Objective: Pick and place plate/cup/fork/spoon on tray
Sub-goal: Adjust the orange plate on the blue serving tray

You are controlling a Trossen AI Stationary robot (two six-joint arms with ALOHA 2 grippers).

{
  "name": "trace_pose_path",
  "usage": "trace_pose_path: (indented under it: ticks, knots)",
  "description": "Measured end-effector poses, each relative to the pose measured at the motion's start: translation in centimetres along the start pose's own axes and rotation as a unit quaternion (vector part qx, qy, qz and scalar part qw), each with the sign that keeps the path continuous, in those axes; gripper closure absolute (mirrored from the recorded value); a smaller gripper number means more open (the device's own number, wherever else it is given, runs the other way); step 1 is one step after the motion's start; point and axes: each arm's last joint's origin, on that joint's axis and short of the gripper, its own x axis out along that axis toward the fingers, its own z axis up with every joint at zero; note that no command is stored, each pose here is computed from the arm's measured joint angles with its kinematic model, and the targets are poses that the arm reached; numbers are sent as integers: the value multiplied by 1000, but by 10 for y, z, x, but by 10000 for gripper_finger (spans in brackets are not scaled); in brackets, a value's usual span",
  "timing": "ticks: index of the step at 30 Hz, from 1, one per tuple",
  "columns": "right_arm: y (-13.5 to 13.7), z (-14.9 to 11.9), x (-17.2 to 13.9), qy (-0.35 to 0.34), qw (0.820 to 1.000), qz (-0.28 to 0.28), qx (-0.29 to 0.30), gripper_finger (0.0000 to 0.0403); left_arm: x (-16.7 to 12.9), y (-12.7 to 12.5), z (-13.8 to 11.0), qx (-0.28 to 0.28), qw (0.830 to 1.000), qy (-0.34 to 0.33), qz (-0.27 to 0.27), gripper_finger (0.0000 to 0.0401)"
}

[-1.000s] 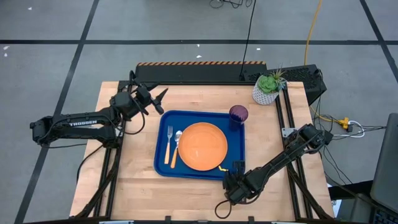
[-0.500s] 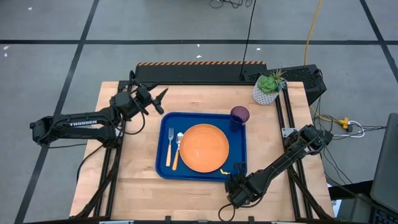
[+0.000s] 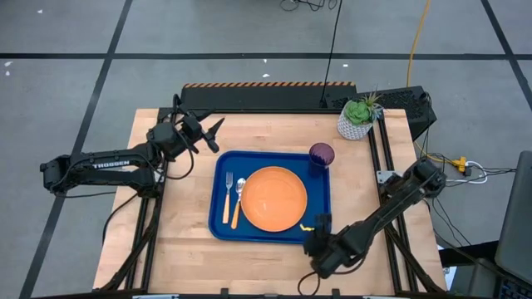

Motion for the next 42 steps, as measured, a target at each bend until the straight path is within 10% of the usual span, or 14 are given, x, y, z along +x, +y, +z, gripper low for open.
trace_pose_path:
  ticks: [9, 17, 42]
  knots:
    - [-20, 25, -25, -138, 990, -40, -9, 226, 0, 0, 0, 2, 1000, -1, 1, 201]
    - [-35, 46, 41, -41, 997, 19, -62, 249, 0, 0, 1, 7, 1000, -6, 2, 201]
    - [-45, 34, 63, -23, 999, 10, -49, 289, 0, 1, 1, 20, 1000, -7, 3, 201]
